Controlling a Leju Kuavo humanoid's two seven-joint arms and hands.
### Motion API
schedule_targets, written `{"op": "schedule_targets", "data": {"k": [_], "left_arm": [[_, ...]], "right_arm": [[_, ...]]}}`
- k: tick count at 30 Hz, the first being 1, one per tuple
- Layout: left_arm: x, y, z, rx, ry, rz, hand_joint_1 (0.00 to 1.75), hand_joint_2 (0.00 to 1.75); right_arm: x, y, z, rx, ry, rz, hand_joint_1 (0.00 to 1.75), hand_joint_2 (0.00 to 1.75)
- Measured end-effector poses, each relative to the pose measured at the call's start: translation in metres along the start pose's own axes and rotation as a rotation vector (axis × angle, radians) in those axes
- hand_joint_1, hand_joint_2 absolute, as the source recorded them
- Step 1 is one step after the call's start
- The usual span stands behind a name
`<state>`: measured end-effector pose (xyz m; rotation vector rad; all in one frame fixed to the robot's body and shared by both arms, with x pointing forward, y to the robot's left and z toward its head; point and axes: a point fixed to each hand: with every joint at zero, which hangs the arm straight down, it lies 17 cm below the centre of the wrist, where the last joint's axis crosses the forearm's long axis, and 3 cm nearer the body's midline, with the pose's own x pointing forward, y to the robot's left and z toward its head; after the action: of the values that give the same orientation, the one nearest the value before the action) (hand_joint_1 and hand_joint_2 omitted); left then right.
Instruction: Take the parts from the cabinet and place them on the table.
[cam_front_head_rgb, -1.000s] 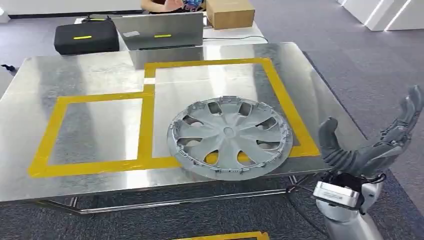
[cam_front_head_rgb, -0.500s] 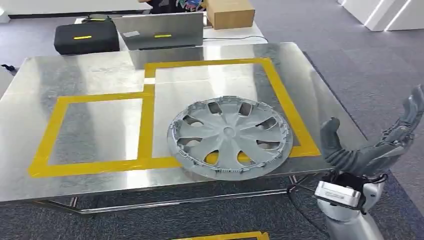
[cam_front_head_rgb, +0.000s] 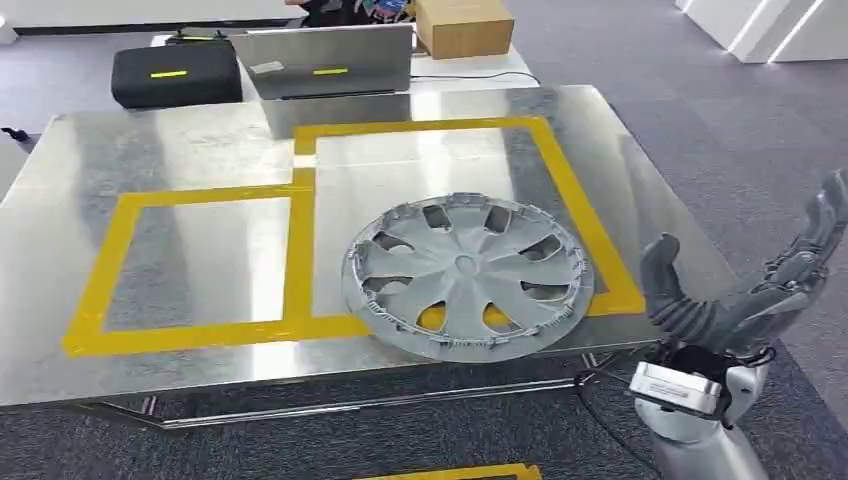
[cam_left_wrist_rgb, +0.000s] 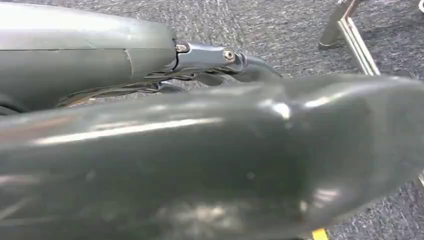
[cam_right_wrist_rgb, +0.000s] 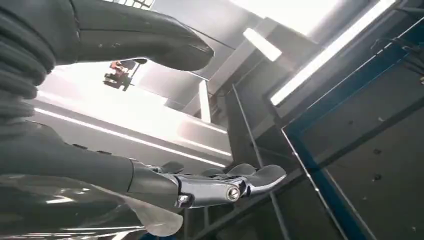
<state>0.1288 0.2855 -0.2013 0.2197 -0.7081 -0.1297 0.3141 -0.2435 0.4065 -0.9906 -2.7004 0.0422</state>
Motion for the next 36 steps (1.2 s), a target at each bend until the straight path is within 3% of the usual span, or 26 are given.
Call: {"op": "schedule_targets", "data": {"k": [36], "left_arm": [[0.0007, 0.0005, 0.0000, 0.003, -0.001, 0.001, 0.00, 0.00]], "right_arm": [[-0.0004, -0.0021, 0.0000, 0.002, -0.004, 0.005, 0.00, 1.75]]}}
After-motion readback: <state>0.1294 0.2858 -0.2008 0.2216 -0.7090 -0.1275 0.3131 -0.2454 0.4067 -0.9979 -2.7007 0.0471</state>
